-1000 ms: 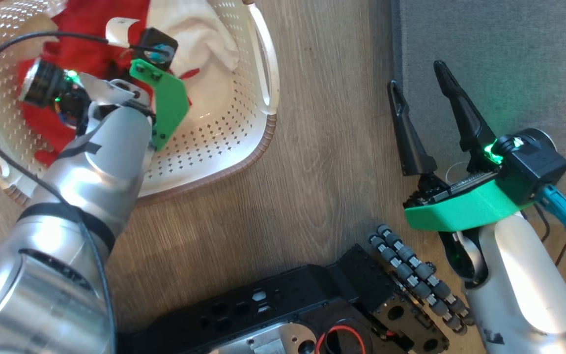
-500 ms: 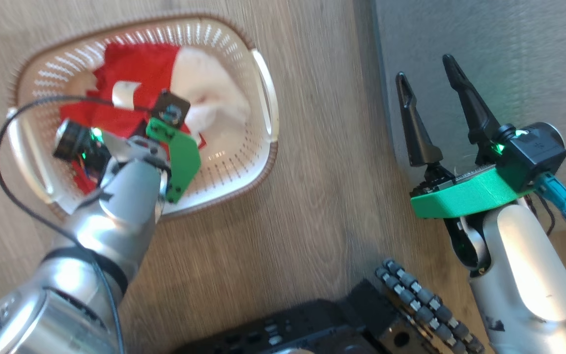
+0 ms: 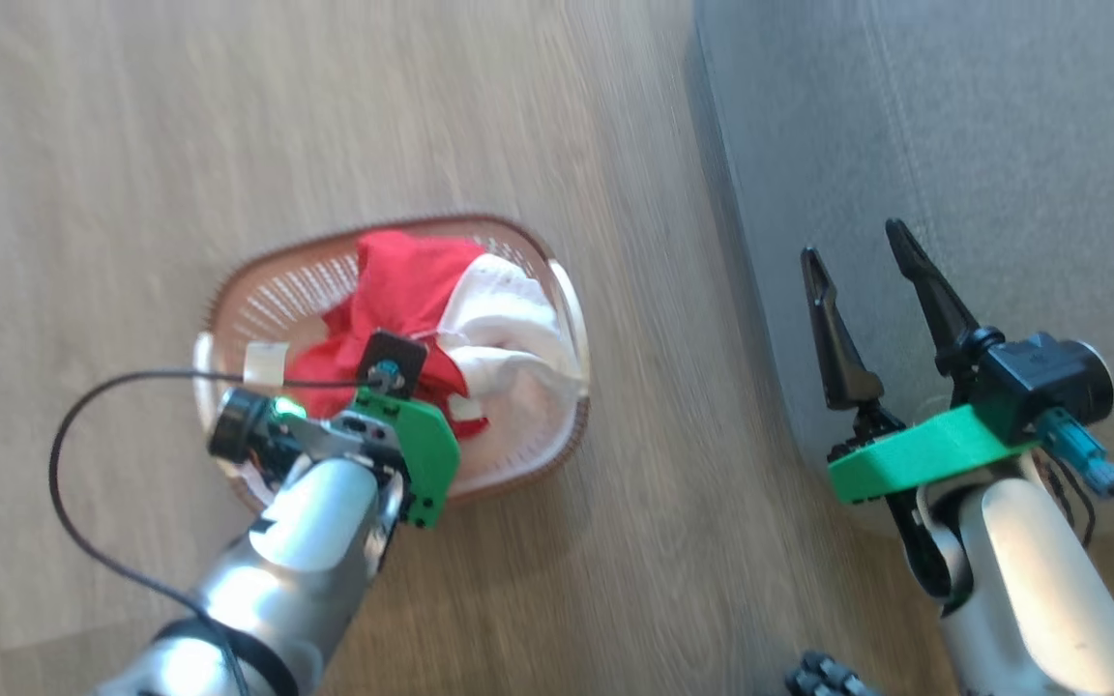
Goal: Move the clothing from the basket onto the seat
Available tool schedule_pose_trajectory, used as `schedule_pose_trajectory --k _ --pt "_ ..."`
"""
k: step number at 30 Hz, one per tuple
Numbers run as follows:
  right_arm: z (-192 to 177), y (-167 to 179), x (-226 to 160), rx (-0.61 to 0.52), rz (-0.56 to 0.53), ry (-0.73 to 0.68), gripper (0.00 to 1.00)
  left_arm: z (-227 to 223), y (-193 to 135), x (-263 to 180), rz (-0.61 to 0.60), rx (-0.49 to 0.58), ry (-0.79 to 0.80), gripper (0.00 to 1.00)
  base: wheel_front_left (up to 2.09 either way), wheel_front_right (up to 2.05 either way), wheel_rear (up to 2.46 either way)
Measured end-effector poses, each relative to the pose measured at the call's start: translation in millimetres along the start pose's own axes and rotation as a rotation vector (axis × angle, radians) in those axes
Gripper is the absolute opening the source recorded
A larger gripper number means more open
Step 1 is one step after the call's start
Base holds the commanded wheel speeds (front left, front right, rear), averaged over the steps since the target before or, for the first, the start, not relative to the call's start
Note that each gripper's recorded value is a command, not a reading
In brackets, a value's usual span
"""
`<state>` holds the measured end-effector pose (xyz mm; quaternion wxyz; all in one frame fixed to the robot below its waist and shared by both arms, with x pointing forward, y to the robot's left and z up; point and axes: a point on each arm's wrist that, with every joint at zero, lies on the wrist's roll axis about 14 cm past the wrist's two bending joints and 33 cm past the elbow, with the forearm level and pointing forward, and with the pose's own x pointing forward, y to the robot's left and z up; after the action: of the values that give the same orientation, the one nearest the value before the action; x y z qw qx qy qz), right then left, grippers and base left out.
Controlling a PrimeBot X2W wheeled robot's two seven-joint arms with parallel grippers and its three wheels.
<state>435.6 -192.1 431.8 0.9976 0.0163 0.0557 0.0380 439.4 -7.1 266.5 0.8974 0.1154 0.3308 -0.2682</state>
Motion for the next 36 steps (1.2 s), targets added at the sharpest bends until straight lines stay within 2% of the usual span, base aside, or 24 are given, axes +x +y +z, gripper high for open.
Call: schedule_pose_trajectory --k 3,10,14,15,17,23,26,36 --pt "24.7 3.5 -8.8 0.011 0.001 -0.066 1.00 20.4 4.0 -27.4 0.040 -0.053 -0.083 0.00 0.00 0.00 0.00" --pt "45.2 21.7 -32.2 0.037 0.037 -0.120 1.00 62.3 12.5 -72.6 0.108 -0.071 -0.239 0.00 0.00 0.00 0.00" --pt "60.3 26.8 -42.4 0.068 0.041 -0.167 1.00 110.8 11.4 -99.8 0.130 -0.071 -0.396 0.00 0.00 0.00 0.00" --pt "60.3 26.8 -42.4 0.068 0.041 -0.167 1.00 110.8 11.4 -99.8 0.130 -0.071 -0.396 0.00 0.00 0.00 0.00" --pt "73.1 33.1 -49.0 0.089 0.052 -0.206 1.00 141.2 13.6 -124.1 0.148 -0.107 -0.513 0.00 0.00 0.00 0.00" --pt "75.7 32.3 -69.7 0.069 0.037 -0.220 1.00 160.7 7.5 -170.0 0.157 -0.151 -0.670 0.00 0.00 0.00 0.00" --pt "76.5 41.8 -77.2 0.053 0.063 -0.224 1.00 173.7 7.1 -193.4 0.163 -0.157 -0.757 0.00 0.00 0.00 0.00" --pt "93.3 48.6 -80.8 0.033 0.079 -0.276 1.00 226.9 6.1 -259.1 0.144 -0.190 -1.023 0.00 0.00 0.00 0.00"
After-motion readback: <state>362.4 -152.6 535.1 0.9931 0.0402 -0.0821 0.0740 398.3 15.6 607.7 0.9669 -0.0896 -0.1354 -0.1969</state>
